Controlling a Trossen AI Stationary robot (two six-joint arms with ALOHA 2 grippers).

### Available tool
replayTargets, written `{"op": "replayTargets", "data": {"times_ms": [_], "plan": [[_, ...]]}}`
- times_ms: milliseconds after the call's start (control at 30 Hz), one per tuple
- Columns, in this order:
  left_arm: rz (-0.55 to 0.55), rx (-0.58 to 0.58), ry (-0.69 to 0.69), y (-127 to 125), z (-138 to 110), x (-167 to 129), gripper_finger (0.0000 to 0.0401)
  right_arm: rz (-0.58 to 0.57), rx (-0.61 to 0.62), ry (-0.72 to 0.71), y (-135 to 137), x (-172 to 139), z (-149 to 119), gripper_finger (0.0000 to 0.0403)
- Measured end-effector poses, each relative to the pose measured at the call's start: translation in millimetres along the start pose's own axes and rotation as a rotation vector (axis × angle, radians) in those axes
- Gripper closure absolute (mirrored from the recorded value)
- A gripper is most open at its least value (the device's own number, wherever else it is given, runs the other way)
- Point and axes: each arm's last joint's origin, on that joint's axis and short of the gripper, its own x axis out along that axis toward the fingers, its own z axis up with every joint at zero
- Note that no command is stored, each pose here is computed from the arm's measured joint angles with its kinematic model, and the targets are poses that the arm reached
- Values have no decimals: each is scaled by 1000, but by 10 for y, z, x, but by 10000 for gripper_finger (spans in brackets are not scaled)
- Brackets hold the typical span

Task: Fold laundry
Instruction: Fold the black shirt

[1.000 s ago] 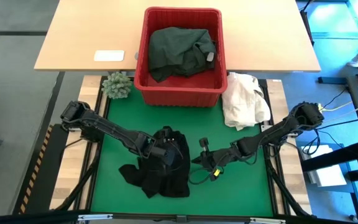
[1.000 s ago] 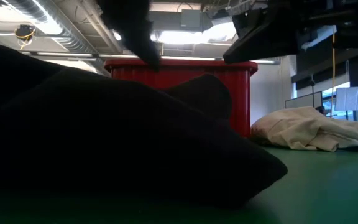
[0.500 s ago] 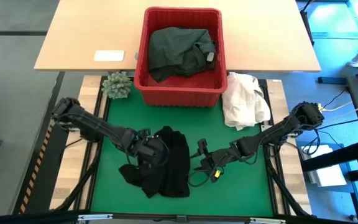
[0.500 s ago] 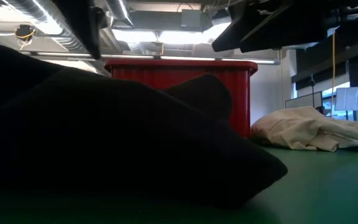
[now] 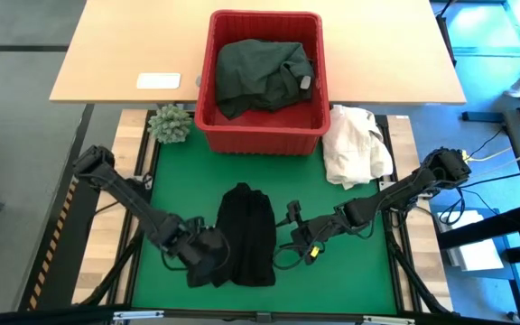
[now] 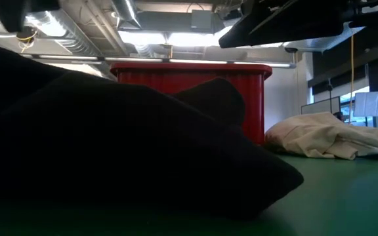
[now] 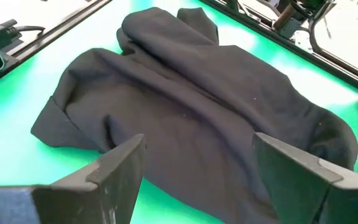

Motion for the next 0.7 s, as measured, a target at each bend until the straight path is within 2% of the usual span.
{"op": "replayTargets", "data": {"times_ms": [267,700], "plan": [[26,60,-124,-210,-113,102,208,-49,0,12,-14,-1,-3,109],[89,89,-18,-323,-245,486,208,-49,-3,9,-15,-1,0,109]]}}
